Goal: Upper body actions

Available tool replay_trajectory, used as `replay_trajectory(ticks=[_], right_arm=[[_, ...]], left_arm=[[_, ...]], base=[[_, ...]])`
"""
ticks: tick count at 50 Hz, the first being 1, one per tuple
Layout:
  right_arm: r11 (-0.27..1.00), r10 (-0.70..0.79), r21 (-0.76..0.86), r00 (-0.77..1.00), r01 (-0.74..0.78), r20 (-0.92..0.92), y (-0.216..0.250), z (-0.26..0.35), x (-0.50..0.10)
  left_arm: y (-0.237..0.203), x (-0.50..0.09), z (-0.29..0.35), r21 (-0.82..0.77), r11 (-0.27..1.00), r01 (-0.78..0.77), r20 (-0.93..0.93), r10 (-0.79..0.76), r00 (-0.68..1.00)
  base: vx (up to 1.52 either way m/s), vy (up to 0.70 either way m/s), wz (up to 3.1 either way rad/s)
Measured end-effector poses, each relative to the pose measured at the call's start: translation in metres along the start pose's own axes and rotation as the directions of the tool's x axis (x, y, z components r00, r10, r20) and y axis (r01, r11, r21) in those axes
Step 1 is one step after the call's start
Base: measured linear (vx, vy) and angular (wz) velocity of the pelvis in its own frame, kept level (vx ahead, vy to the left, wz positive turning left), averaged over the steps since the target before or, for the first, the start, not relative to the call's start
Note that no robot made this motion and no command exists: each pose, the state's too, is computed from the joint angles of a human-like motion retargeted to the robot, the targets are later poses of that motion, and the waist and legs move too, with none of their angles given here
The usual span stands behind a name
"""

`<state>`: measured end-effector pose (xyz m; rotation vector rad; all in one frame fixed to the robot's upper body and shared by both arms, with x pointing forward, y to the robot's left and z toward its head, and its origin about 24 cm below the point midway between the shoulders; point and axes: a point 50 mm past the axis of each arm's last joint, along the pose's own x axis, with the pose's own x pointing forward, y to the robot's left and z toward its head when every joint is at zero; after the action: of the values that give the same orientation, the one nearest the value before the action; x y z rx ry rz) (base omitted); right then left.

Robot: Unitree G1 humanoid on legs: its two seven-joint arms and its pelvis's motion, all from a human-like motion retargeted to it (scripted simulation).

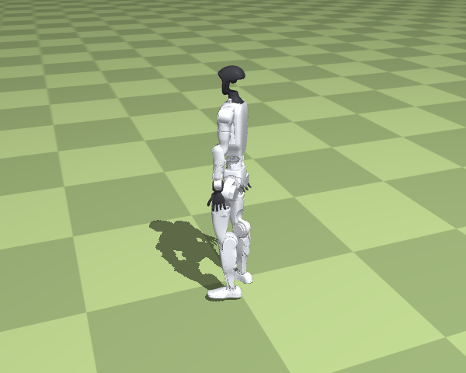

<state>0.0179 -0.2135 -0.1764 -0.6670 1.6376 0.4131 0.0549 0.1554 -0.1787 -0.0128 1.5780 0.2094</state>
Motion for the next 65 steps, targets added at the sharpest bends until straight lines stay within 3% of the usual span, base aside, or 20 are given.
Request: replay_trajectory(ticks=[5, 8, 15, 21, 25, 37, 42, 50, 60, 65], right_arm=[[0.985, 0.036, 0.167, 0.996, -0.049, 0.078, -0.004, 0.016, -0.002], [0.982, 0.050, 0.177, 0.992, -0.070, 0.115, -0.005, 0.026, -0.003], [0.998, 0.070, -0.010, 0.990, -0.070, 0.124, 0.002, 0.032, -0.004], [0.976, 0.015, -0.219, 0.999, -0.004, 0.051, 0.009, 0.014, -0.001], [0.963, 0.008, -0.270, 1.000, -0.011, -0.011, 0.014, -0.002, 0.001], [0.999, 0.036, 0.023, 0.994, -0.034, -0.107, 0.012, -0.032, 0.002], [1.000, -0.031, -0.004, 0.989, 0.031, -0.147, -0.002, -0.042, 0.001], [0.997, -0.069, 0.029, 0.993, 0.072, -0.100, -0.015, -0.026, 0.000], [0.998, -0.068, -0.001, 0.995, 0.068, 0.079, -0.018, 0.024, -0.004], [0.999, -0.021, -0.039, 0.997, 0.024, 0.076, -0.006, 0.023, -0.003]], left_arm=[[0.006, 0.000, -0.020, 0.051, 0.997, 0.059, -0.145, -0.051, 0.988], [0.009, -0.001, -0.031, 0.076, 0.996, 0.050, -0.192, -0.035, 0.981], [0.009, -0.001, -0.054, 0.105, 0.991, 0.084, -0.260, -0.054, 0.964], [0.014, -0.001, -0.062, 0.176, 0.981, 0.077, -0.287, -0.024, 0.958], [0.014, 0.000, -0.060, 0.199, 0.977, 0.084, -0.275, -0.026, 0.961], [0.019, 0.003, -0.021, 0.021, 1.000, -0.013, -0.101, 0.015, 0.995], [0.024, 0.004, -0.026, -0.072, 0.995, -0.070, -0.086, 0.064, 0.994], [0.018, 0.004, -0.063, -0.249, 0.968, -0.012, -0.220, -0.044, 0.974], [0.015, -0.004, -0.121, -0.274, 0.962, -0.016, -0.383, -0.094, 0.919], [0.012, -0.006, -0.133, -0.317, 0.948, -0.025, -0.411, -0.113, 0.904]], base=[[0.04, -0.01, -0.41], [0.06, -0.03, -0.43], [0.07, -0.05, -0.30], [0.10, -0.14, 0.09], [0.10, -0.18, 0.17], [0.04, -0.18, -0.04], [-0.02, -0.04, -0.18], [-0.05, -0.03, -0.38], [0.02, 0.00, -0.29], [0.11, 0.07, 0.30]])
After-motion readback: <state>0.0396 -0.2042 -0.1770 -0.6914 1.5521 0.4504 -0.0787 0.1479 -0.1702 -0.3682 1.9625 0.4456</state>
